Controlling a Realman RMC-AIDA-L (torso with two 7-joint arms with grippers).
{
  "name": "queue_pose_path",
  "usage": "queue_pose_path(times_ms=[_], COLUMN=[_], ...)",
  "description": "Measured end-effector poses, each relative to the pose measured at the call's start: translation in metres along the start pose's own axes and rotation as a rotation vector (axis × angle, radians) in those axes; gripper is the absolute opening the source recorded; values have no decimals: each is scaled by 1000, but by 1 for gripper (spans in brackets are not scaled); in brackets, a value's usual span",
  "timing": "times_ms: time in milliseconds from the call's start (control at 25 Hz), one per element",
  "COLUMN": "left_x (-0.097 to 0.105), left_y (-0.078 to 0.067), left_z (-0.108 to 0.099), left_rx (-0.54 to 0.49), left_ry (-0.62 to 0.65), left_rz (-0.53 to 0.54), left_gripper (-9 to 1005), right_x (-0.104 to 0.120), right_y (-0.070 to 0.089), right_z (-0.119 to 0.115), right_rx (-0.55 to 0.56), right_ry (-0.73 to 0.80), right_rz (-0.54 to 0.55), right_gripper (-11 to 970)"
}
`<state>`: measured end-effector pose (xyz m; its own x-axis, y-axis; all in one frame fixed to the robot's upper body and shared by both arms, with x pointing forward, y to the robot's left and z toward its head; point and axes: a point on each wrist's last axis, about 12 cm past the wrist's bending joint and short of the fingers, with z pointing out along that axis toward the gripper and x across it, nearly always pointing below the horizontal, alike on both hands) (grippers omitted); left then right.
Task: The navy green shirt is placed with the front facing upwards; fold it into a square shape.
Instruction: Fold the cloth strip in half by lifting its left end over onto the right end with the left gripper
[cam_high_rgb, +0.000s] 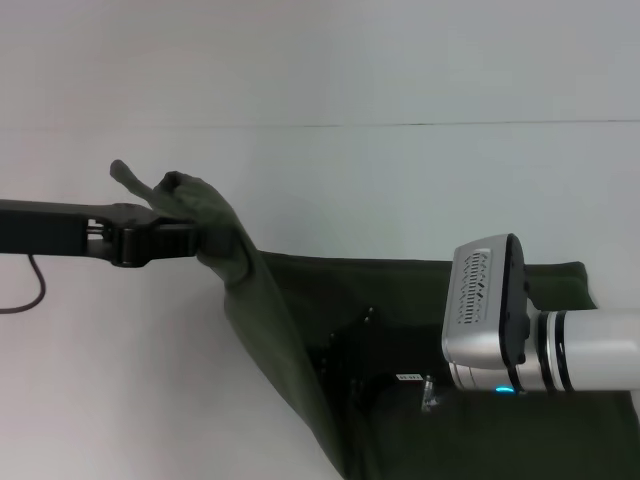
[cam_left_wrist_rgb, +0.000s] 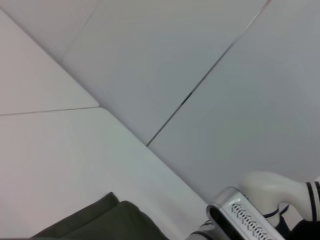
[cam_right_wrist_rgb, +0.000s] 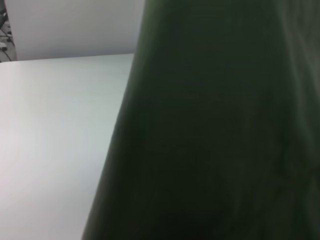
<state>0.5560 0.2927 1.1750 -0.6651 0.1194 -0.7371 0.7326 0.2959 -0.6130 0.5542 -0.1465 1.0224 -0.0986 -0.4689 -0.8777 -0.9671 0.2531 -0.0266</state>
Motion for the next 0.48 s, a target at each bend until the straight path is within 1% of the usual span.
queue_pose_path(times_ms=[200, 480], left_x=[-2, -8], left_y=[-1, -4], left_z=[9, 13], left_rx=[35, 61], left_ry=[-10, -38], left_rz=[25, 57], left_gripper=[32, 32], right_x=[-1, -6], right_y=[0, 3], right_z=[4, 10], right_rx=[0, -22], right_ry=[11, 12], right_rz=[-15, -53], right_gripper=[3, 3])
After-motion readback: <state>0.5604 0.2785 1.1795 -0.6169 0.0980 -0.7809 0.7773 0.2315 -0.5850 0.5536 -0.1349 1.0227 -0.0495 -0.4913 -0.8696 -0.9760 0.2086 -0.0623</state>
